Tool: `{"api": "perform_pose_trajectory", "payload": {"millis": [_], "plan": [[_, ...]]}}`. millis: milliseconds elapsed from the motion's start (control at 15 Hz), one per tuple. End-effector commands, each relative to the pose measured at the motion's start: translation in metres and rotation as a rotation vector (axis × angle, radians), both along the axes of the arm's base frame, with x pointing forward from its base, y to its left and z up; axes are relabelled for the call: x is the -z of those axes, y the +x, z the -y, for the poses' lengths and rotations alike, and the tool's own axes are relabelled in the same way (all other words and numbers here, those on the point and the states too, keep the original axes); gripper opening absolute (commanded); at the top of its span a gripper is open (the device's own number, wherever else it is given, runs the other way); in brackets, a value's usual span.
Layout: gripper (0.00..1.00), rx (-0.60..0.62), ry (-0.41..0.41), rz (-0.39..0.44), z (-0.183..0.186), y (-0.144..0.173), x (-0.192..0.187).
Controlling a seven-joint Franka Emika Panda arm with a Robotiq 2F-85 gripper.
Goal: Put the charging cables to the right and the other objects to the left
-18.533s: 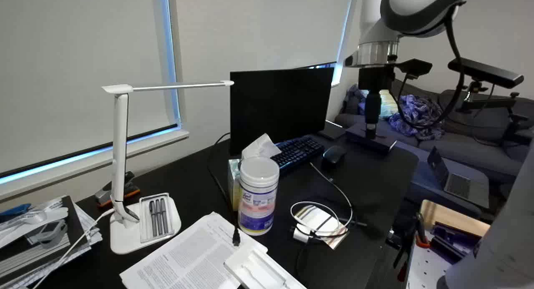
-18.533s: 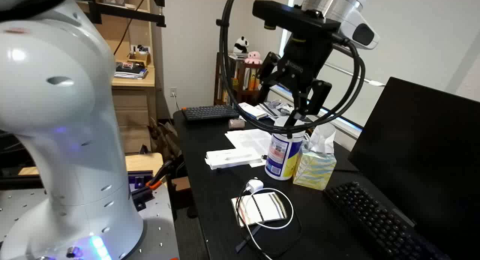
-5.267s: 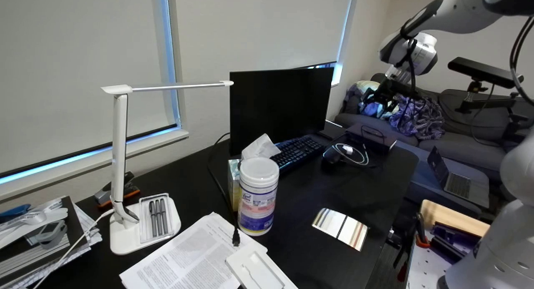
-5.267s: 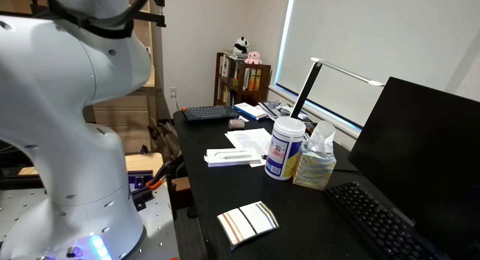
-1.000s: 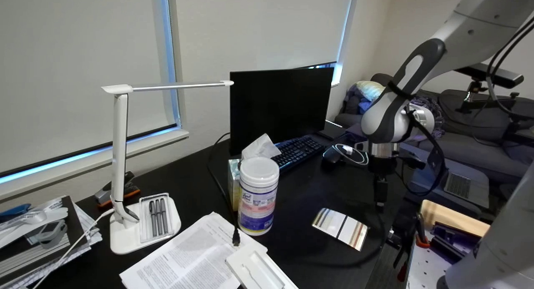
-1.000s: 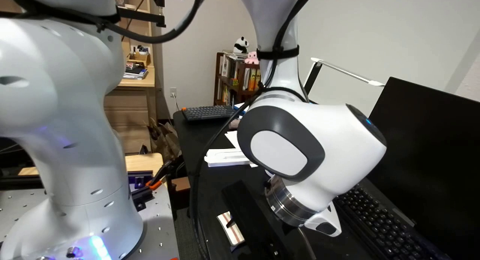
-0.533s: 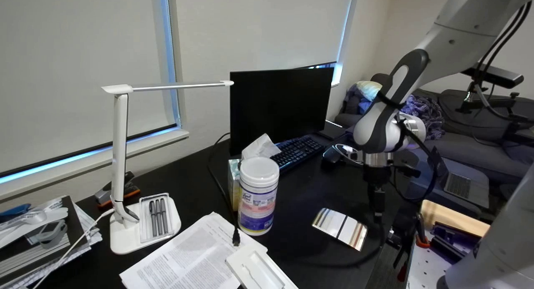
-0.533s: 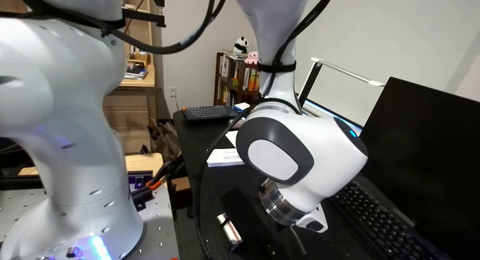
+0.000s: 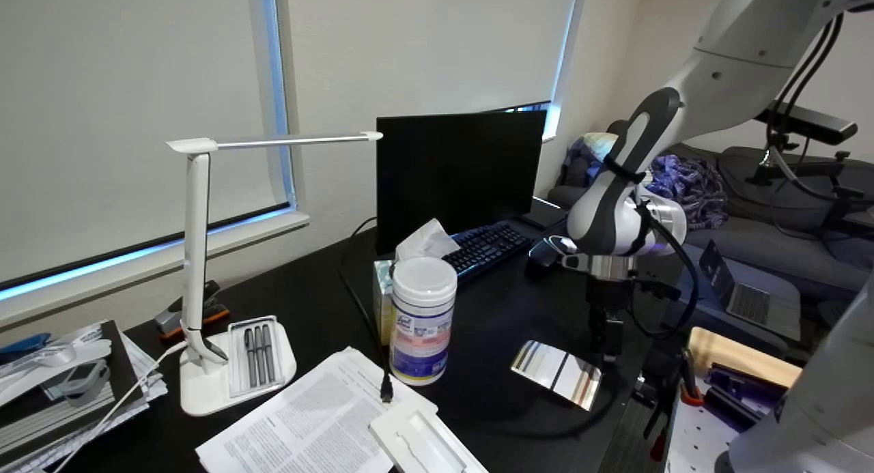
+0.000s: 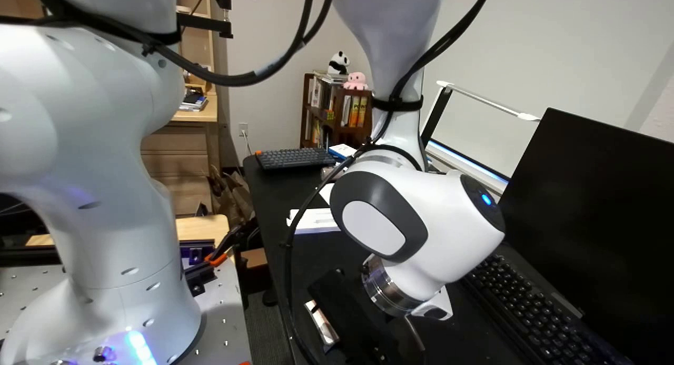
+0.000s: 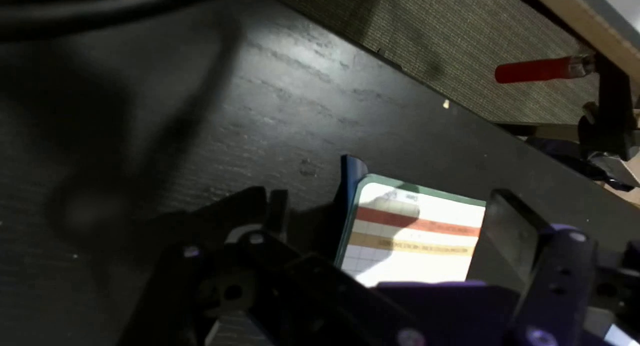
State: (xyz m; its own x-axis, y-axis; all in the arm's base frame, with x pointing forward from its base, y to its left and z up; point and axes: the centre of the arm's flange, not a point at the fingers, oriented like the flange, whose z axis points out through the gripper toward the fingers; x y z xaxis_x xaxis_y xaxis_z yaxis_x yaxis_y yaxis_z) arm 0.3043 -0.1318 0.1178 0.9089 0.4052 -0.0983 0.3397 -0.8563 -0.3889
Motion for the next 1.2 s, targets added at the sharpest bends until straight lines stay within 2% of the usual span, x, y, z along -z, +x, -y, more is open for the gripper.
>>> {"api": "perform_pose_trajectory", "payload": {"millis": [0,667,1133], "plan": [[1.00,-0.018,0.036,0.056,0.000,-0.004,0.011],[1.00,-0.017,0.097,0.079,0.001,0.005,0.016],[1.00,-0.014,0.134,0.072,-0.012,0.007,0.017]]}}
